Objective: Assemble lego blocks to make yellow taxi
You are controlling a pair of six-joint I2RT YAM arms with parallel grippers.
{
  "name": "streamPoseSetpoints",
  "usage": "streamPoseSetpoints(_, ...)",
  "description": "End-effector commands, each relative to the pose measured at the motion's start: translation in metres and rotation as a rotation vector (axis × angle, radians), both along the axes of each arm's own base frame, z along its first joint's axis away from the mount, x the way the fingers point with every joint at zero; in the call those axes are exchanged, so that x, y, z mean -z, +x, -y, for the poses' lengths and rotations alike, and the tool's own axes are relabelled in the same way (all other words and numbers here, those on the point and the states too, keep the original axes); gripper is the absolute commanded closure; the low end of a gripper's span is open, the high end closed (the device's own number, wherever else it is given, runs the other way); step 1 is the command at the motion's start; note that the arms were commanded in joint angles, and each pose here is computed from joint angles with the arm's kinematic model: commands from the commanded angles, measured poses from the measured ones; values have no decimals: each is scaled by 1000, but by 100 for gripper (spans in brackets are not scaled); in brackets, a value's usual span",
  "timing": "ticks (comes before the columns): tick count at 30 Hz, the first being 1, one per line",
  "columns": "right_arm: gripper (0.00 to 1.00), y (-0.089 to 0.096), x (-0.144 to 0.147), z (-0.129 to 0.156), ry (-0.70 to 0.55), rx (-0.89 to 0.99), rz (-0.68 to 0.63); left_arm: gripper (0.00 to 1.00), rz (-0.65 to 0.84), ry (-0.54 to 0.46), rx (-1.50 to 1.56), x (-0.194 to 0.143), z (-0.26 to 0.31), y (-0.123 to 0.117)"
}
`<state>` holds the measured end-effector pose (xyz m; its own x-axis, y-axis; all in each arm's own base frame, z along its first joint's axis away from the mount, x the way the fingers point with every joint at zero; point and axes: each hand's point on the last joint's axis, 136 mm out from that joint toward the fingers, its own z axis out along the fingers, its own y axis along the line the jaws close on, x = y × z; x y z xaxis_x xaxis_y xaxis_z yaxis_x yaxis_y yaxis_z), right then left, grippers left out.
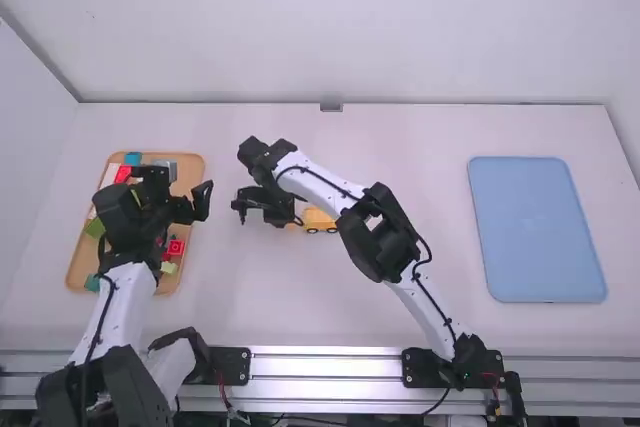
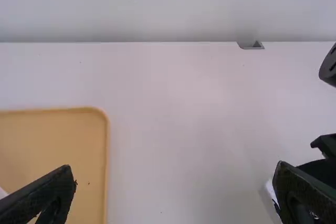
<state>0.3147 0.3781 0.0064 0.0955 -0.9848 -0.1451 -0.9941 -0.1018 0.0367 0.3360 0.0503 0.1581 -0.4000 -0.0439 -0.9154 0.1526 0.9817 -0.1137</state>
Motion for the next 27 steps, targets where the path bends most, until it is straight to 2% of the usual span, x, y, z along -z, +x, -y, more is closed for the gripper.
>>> streamPoseSetpoints(1, 87, 8, -3, -5, 13, 40, 19, 1, 2, -12, 9, -1, 0, 1)
streamPoseSetpoints(9, 85, 4, 8, -3, 2, 52, 9, 1, -3, -14, 10, 1, 0, 0)
streamPoseSetpoints(11, 80, 5, 8, -2, 4, 56, 5, 1, -3, -14, 14, 1, 2, 1)
streamPoseSetpoints(12, 72, 6, 8, -3, 9, 56, 11, 1, -2, -15, 13, 1, 2, 1)
streamPoseSetpoints(16, 66, 5, 8, -3, 11, 55, 7, 1, -2, -14, 14, 1, 2, 1)
streamPoseSetpoints(27, 56, 0, 7, -4, 28, 51, -32, 1, -3, -14, 15, 1, 2, 1)
